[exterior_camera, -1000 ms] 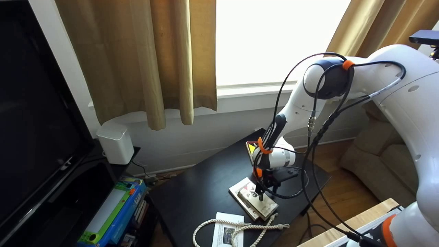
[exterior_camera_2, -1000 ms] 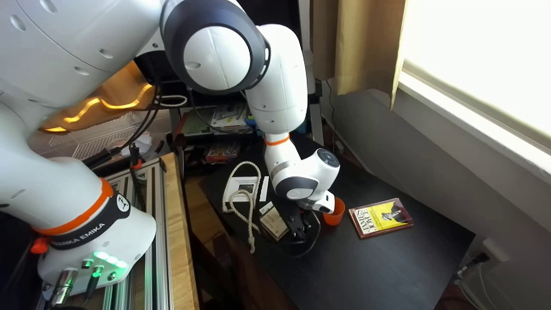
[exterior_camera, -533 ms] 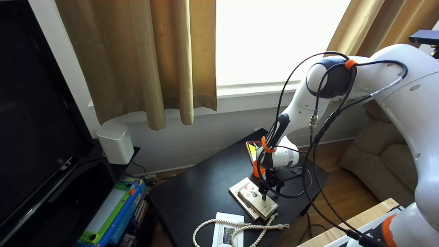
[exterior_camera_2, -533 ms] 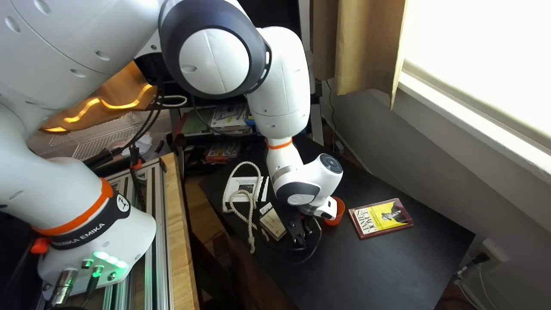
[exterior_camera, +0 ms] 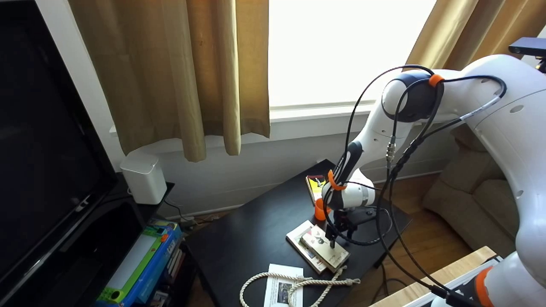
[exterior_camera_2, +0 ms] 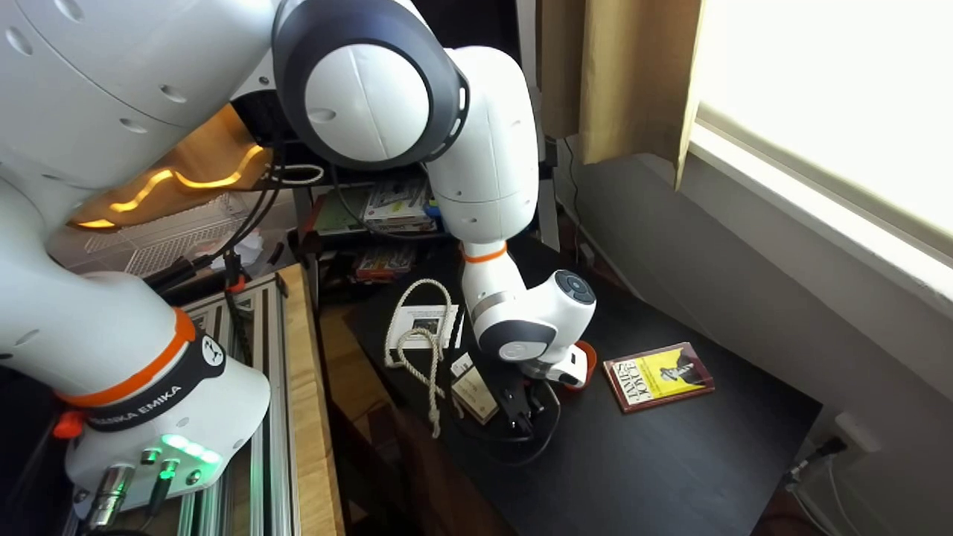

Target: Move the orange cup to the right then put the book on top

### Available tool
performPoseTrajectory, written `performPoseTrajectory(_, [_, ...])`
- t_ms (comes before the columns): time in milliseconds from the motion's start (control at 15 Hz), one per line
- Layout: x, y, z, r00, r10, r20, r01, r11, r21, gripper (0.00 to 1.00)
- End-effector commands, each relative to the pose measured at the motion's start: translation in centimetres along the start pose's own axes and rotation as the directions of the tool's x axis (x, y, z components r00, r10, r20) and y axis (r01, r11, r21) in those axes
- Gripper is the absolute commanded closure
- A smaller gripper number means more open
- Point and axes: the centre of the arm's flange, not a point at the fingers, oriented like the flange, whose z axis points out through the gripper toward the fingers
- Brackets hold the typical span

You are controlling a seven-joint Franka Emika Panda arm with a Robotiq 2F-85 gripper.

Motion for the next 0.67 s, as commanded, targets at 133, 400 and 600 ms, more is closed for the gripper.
performPoseTrajectory(133, [-0.57,0.44,0.68,0.998,-0.020,-0.063,0.021,1.000,0.020,0.00])
performPoseTrajectory(400, [-0.79,0.40,0.34,0.994,-0.049,-0.093,0.060,0.992,0.114,0.00])
performPoseTrajectory(600, [-0.69,0.62,0.39,0.992,-0.067,-0.105,0.087,0.978,0.189,0.00])
